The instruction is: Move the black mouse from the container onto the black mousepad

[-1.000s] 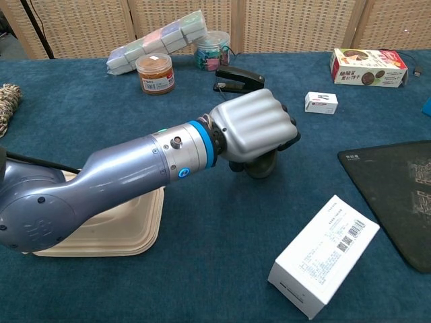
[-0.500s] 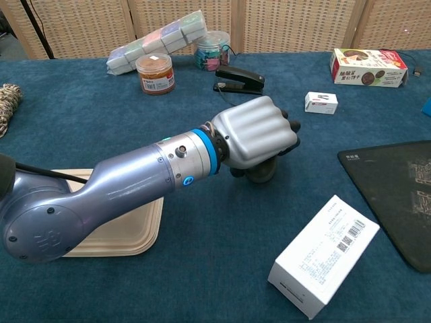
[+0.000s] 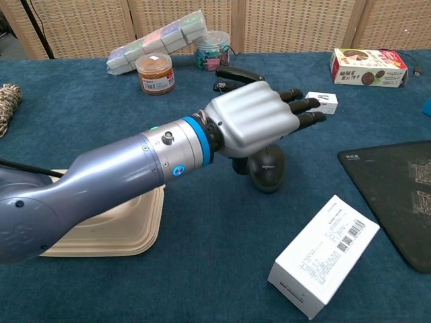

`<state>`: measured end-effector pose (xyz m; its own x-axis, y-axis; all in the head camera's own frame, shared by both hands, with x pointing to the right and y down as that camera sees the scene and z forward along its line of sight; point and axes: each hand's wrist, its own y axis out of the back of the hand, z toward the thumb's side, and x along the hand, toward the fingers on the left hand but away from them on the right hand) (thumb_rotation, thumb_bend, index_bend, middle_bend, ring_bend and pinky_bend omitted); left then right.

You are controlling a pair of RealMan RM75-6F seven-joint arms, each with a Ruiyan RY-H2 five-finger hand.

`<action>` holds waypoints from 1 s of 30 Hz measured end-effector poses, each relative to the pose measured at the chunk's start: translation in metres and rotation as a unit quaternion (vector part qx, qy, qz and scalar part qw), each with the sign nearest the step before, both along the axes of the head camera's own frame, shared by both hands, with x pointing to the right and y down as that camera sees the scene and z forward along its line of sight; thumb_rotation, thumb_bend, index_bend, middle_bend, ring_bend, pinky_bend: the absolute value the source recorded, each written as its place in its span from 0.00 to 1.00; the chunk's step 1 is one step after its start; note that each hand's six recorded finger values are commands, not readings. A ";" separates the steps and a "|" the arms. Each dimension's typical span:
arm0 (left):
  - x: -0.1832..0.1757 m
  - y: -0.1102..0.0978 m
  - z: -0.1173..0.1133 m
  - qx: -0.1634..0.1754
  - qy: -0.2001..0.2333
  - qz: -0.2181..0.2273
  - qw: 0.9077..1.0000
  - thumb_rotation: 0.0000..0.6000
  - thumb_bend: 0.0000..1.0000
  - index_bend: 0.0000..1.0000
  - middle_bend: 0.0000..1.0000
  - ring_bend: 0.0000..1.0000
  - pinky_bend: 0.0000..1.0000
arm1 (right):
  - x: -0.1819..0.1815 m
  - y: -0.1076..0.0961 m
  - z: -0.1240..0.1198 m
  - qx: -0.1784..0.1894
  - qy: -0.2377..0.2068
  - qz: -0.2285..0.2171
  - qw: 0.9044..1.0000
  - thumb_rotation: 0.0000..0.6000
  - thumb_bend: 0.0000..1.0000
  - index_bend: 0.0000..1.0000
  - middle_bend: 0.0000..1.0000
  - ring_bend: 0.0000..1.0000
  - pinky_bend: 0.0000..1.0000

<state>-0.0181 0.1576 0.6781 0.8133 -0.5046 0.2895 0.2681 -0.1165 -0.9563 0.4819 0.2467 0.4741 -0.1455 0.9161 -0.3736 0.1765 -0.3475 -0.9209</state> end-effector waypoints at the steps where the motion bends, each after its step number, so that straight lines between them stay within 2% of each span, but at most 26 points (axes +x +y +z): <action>1: -0.003 -0.002 -0.004 -0.003 0.006 -0.003 1.000 1.00 0.05 0.00 0.00 0.00 0.26 | 0.000 0.000 0.000 0.000 0.001 0.000 1.000 1.00 0.00 0.00 0.00 0.00 0.00; 5: -0.020 -0.013 -0.027 -0.017 0.034 -0.023 0.999 1.00 0.04 0.00 0.00 0.00 0.18 | -0.001 0.001 0.003 -0.003 0.007 0.001 1.000 1.00 0.00 0.00 0.00 0.00 0.00; 11: -0.074 -0.044 -0.064 -0.025 0.052 -0.069 0.996 1.00 0.04 0.00 0.00 0.00 0.03 | -0.005 0.002 0.011 -0.010 0.011 0.000 1.000 1.00 0.00 0.00 0.00 0.00 0.00; 17: -0.153 -0.067 -0.090 -0.050 0.045 -0.138 0.988 1.00 0.03 0.00 0.00 0.00 0.00 | -0.013 -0.002 0.021 -0.020 0.014 -0.008 1.000 1.00 0.00 0.00 0.00 0.00 0.00; 20: -0.205 -0.068 -0.101 -0.068 0.037 -0.187 0.979 1.00 0.03 0.00 0.00 0.00 0.00 | -0.018 -0.010 0.024 -0.024 0.021 -0.012 0.999 1.00 0.00 0.00 0.00 0.00 0.00; 23: -0.256 -0.060 -0.110 -0.087 0.035 -0.241 0.966 1.00 0.03 0.00 0.00 0.00 0.00 | -0.026 -0.019 0.029 -0.029 0.025 -0.014 0.999 1.00 0.00 0.00 0.00 0.00 0.00; 26: -0.300 -0.046 -0.117 -0.105 0.038 -0.295 0.949 1.00 0.03 0.00 0.00 0.00 0.00 | -0.037 -0.028 0.036 -0.038 0.023 -0.017 0.999 1.00 0.00 0.00 0.00 0.00 0.00; 30: -0.350 -0.022 -0.123 -0.123 0.049 -0.365 0.922 1.00 0.03 0.00 0.00 0.00 0.00 | -0.054 -0.039 0.046 -0.054 0.020 -0.022 0.998 1.00 0.00 0.00 0.00 0.00 0.00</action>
